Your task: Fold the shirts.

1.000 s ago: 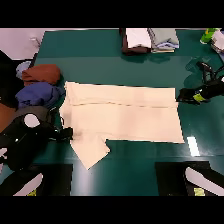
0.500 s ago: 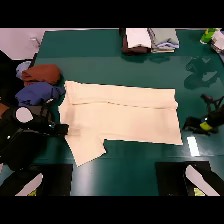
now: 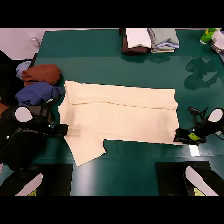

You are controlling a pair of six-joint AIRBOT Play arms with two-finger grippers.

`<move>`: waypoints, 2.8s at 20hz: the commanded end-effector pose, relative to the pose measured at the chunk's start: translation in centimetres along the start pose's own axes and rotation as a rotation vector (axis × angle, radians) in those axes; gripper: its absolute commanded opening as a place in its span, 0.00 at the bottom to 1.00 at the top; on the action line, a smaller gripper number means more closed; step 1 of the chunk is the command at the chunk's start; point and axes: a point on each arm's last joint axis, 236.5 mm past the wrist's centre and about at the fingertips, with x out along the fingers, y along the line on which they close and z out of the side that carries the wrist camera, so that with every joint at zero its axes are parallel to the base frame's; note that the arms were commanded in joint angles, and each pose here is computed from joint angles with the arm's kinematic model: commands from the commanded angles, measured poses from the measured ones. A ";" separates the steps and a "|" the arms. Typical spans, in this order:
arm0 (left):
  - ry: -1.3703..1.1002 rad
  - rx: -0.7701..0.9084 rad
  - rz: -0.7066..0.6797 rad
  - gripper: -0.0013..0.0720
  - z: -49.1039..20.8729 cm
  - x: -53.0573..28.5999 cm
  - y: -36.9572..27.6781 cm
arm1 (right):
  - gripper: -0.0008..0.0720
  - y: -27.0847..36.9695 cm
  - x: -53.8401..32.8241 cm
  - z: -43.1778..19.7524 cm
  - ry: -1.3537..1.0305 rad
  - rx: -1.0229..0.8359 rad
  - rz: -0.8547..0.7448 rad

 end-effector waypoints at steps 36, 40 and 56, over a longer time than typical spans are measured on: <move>-0.265 0.243 0.100 0.06 22.8 -1.9 -1.0 | 0.03 6.1 -10.9 21.4 -0.218 -0.143 -0.013; -0.254 0.198 0.091 0.70 22.6 -2.0 -1.1 | 0.56 7.7 -12.0 23.8 -0.296 -0.143 0.043; -0.181 0.147 -0.131 0.06 20.8 -3.0 -6.5 | 0.83 3.0 -2.6 17.8 -0.113 0.009 0.134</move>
